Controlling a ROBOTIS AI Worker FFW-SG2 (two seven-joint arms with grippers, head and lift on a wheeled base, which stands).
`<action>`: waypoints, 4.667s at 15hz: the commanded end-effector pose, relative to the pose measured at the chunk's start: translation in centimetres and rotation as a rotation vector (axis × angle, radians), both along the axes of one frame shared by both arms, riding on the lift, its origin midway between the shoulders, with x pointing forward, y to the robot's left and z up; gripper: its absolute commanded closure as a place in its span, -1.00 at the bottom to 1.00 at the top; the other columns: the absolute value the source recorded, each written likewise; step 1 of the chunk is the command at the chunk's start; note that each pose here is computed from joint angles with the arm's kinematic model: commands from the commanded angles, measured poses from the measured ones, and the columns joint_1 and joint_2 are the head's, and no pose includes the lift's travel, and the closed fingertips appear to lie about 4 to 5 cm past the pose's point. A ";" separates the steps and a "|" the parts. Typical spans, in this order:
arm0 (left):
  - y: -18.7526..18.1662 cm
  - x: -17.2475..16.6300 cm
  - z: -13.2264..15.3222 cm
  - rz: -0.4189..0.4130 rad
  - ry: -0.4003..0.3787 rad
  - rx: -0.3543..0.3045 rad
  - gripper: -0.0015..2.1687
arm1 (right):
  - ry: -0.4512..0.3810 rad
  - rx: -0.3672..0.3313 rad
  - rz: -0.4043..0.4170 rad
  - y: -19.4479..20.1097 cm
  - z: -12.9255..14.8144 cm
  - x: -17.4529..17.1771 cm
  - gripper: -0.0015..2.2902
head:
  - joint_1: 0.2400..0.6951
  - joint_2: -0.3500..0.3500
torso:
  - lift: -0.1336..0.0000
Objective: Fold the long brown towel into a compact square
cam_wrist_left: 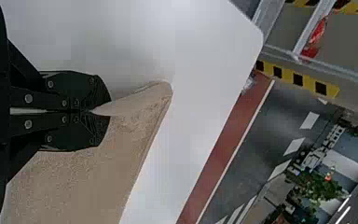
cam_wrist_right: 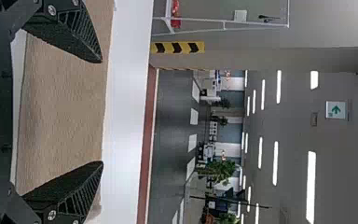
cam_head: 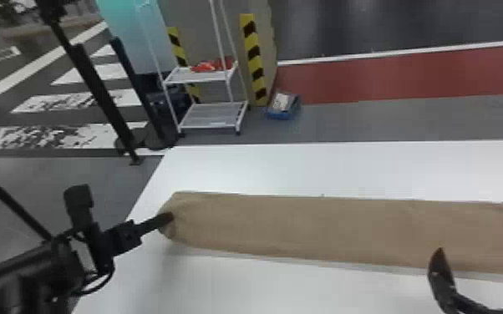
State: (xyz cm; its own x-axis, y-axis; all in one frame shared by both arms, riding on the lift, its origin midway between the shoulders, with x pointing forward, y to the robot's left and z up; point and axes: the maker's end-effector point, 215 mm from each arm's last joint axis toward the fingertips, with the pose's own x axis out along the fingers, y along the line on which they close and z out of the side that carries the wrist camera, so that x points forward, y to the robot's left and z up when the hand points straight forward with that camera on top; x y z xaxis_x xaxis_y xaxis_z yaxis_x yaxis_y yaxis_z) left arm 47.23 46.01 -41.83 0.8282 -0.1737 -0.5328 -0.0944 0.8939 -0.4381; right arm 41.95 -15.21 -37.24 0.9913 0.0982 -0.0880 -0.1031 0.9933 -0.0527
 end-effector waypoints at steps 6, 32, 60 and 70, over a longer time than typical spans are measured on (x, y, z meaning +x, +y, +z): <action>-6.0 -0.4 8.8 -0.037 -0.064 -0.069 0.98 | 0.016 -0.010 -0.078 -4.1 -0.5 0.1 -0.90 | 1.00 1.00 | -0.88; -21.8 1.8 8.1 -0.097 -0.260 0.297 -0.98 | 0.105 0.023 0.044 2.6 -2.6 4.1 -0.90 | 1.00 -0.11 | -0.88; -11.9 -1.7 3.1 0.049 -0.483 0.250 -0.97 | 0.280 -0.135 0.239 11.9 -9.4 7.5 -0.53 | 1.00 0.99 | -0.88; -12.0 -1.5 2.3 0.046 -0.471 0.240 -0.97 | 0.283 -0.150 0.252 12.5 -9.5 7.1 -0.28 | 1.00 1.00 | -0.88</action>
